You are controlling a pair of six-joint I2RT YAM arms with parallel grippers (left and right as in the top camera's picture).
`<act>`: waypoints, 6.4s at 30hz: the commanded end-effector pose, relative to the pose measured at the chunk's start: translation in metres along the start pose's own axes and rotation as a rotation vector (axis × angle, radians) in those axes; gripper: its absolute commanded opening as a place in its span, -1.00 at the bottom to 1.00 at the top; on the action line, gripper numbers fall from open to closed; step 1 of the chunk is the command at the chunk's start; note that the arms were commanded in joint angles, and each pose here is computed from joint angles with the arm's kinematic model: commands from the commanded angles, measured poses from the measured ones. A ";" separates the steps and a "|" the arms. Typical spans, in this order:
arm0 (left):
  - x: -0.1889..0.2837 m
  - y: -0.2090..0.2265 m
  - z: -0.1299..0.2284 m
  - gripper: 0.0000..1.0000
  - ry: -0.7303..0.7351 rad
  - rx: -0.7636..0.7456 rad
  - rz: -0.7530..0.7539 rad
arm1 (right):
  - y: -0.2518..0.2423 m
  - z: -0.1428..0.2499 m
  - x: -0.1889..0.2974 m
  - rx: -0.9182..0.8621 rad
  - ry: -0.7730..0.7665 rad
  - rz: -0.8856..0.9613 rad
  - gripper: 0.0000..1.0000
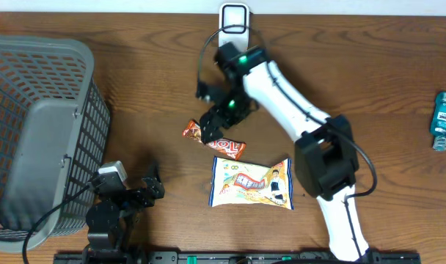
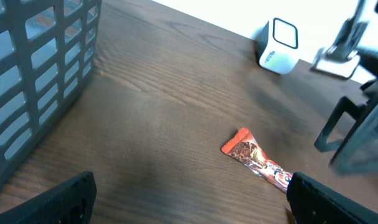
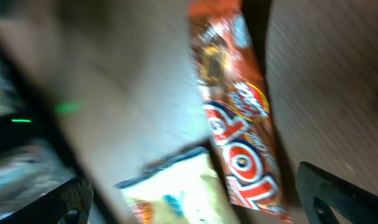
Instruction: Scan the item barcode
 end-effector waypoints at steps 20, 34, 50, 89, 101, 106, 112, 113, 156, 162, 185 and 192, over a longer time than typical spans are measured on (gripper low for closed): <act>-0.001 0.000 0.002 0.96 0.004 0.011 0.005 | -0.058 0.021 -0.099 0.068 -0.053 0.951 0.01; -0.001 0.000 0.002 0.96 0.004 0.011 0.005 | -0.036 0.023 -0.084 0.016 0.084 0.391 -0.98; -0.001 0.000 0.002 0.96 0.004 0.011 0.005 | -0.011 -0.005 0.040 -0.149 -0.160 -0.512 -0.80; -0.001 0.000 0.002 0.96 0.004 0.011 0.005 | -0.017 0.036 -0.030 -0.155 -0.035 1.006 0.84; -0.001 0.000 0.002 0.96 0.004 0.011 0.005 | -0.044 0.074 -0.070 -0.121 0.078 1.022 0.16; -0.001 0.000 0.002 0.95 0.004 0.011 0.005 | -0.052 0.075 -0.077 -0.086 0.064 1.044 -0.93; -0.001 0.000 0.002 0.96 0.004 0.011 0.005 | -0.052 0.065 -0.077 -0.063 0.032 1.035 -0.98; -0.001 0.000 0.002 0.96 0.004 0.011 0.005 | -0.051 0.061 -0.076 -0.070 0.022 1.026 -0.98; -0.001 0.000 0.002 0.96 0.004 0.011 0.005 | 0.105 0.031 0.072 0.051 -0.241 -1.060 -0.98; -0.001 0.000 0.002 0.96 0.004 0.011 0.005 | 0.102 0.039 0.058 0.191 -0.223 -0.966 -0.97; -0.001 0.000 0.002 0.96 0.004 0.011 0.005 | -0.076 -0.099 0.068 0.117 -0.542 0.399 -0.99; -0.001 0.000 0.002 0.96 0.004 0.011 0.005 | -0.115 -0.125 0.117 0.166 -0.714 0.610 -0.98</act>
Point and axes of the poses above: each gripper's point midway between its finger pads, its own x axis back along the fingers, its own y axis along the line the jaws close on, z = x × y, the point moved 3 cm from there along x, back along the fingers, and after that the axes turned 7 degrees about -x, right-handed, at the moved point
